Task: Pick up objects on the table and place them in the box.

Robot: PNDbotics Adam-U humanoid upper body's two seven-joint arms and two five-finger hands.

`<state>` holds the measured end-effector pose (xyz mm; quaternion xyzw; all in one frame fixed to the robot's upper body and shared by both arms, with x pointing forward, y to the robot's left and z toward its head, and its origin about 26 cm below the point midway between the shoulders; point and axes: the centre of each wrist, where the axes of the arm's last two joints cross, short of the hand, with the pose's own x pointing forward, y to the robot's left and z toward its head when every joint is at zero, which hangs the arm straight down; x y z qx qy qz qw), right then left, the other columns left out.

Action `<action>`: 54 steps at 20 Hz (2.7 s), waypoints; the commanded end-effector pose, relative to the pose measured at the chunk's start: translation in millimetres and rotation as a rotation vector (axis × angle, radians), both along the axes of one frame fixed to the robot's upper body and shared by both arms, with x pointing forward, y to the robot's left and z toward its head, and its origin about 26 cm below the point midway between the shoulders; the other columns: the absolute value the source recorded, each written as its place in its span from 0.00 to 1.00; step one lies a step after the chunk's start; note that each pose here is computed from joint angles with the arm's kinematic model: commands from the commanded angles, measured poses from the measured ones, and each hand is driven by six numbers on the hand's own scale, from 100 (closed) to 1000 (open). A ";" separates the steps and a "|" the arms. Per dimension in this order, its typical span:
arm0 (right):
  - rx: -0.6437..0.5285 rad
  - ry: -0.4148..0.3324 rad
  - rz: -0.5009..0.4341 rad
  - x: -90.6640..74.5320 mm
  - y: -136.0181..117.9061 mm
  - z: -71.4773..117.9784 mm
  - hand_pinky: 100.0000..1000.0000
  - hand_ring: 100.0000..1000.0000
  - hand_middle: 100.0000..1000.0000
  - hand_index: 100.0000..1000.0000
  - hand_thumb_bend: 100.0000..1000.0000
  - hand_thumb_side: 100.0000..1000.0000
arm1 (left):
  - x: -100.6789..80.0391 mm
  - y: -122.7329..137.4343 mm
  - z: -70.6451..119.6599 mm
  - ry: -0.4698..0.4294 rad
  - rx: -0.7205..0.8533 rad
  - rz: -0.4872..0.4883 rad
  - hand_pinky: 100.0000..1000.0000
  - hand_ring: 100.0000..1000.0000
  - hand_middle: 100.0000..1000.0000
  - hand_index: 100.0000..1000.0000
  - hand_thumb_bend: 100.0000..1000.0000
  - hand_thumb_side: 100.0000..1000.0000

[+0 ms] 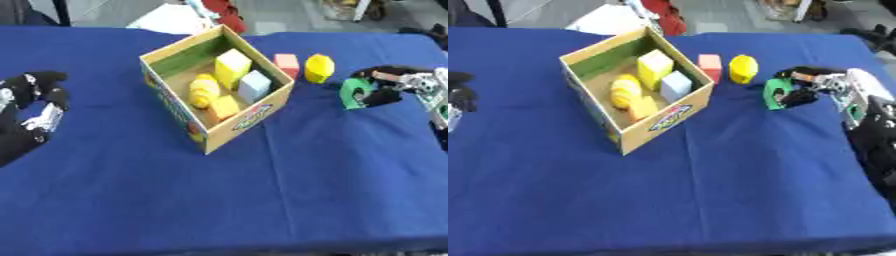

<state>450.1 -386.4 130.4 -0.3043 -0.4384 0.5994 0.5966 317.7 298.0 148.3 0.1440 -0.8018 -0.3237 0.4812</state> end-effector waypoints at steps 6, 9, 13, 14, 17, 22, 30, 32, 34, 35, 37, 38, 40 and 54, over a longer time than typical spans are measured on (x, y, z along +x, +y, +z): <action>0.074 -0.035 -0.074 -7.7 -20.9 15.4 0.80 0.88 0.88 1.00 0.03 0.80 | -0.8 1.6 8.4 -0.028 0.009 0.001 0.72 0.50 0.51 0.79 0.00 0.56; 0.065 -0.024 -0.058 -8.0 -18.1 14.9 0.79 0.88 0.88 1.00 0.07 0.77 | -0.9 1.1 8.4 -0.028 0.009 -0.005 0.72 0.50 0.52 0.79 0.00 0.56; 0.036 0.001 -0.015 -8.9 -14.7 14.6 0.79 0.86 0.87 1.00 0.16 0.65 | -0.7 1.2 8.7 -0.028 0.011 -0.009 0.73 0.50 0.52 0.79 0.00 0.56; 0.027 0.009 -0.004 -9.1 -14.1 14.7 0.79 0.86 0.87 1.00 0.19 0.60 | -0.7 1.3 8.8 -0.029 0.011 -0.009 0.73 0.50 0.52 0.79 0.00 0.56; 0.000 0.039 0.031 -9.9 -12.2 14.9 0.79 0.86 0.87 1.00 0.21 0.50 | -0.8 1.4 8.6 -0.028 0.011 -0.010 0.73 0.50 0.52 0.79 0.00 0.56; -0.032 0.065 0.049 -10.9 -11.4 14.5 0.78 0.83 0.84 1.00 0.17 0.34 | -0.9 1.1 8.6 -0.028 0.011 -0.013 0.73 0.50 0.52 0.79 0.00 0.56; 0.016 -0.087 0.039 -10.7 -11.8 24.3 0.47 0.52 0.48 0.85 0.00 0.10 | -1.3 1.1 7.9 -0.026 0.009 -0.013 0.73 0.51 0.52 0.79 0.00 0.56; 0.047 -0.157 0.051 -10.0 -9.3 33.4 0.45 0.50 0.46 0.85 0.00 0.10 | -1.4 1.3 7.3 -0.024 0.008 -0.012 0.73 0.51 0.52 0.79 0.00 0.56; 0.081 -0.218 0.070 -9.6 -5.4 45.6 0.44 0.49 0.46 0.85 0.00 0.10 | -1.6 1.7 6.7 -0.022 0.008 -0.010 0.73 0.51 0.52 0.79 0.00 0.56; 0.095 -0.245 0.084 -9.4 -2.6 53.2 0.43 0.49 0.46 0.85 0.00 0.10 | -1.7 2.1 6.4 -0.022 0.007 -0.008 0.73 0.51 0.52 0.79 0.00 0.56; 0.118 -0.296 0.122 -9.0 5.3 70.8 0.43 0.49 0.45 0.85 0.00 0.10 | -2.0 2.8 5.8 -0.020 0.006 -0.004 0.73 0.51 0.52 0.79 0.00 0.56; 0.127 -0.315 0.142 -8.7 9.9 78.9 0.43 0.49 0.46 0.85 0.00 0.10 | -2.2 3.1 5.5 -0.020 0.005 -0.002 0.73 0.51 0.52 0.79 0.00 0.56; 0.139 -0.346 0.195 -6.3 24.1 96.2 0.45 0.50 0.46 0.85 0.00 0.10 | -2.4 2.9 4.3 -0.016 0.003 -0.002 0.73 0.51 0.52 0.79 0.00 0.57; 0.115 -0.264 0.450 33.8 153.9 118.5 0.59 0.62 0.61 0.96 0.00 0.26 | -0.2 -9.3 4.9 -0.015 -0.015 -0.057 0.73 0.51 0.52 0.79 0.00 0.57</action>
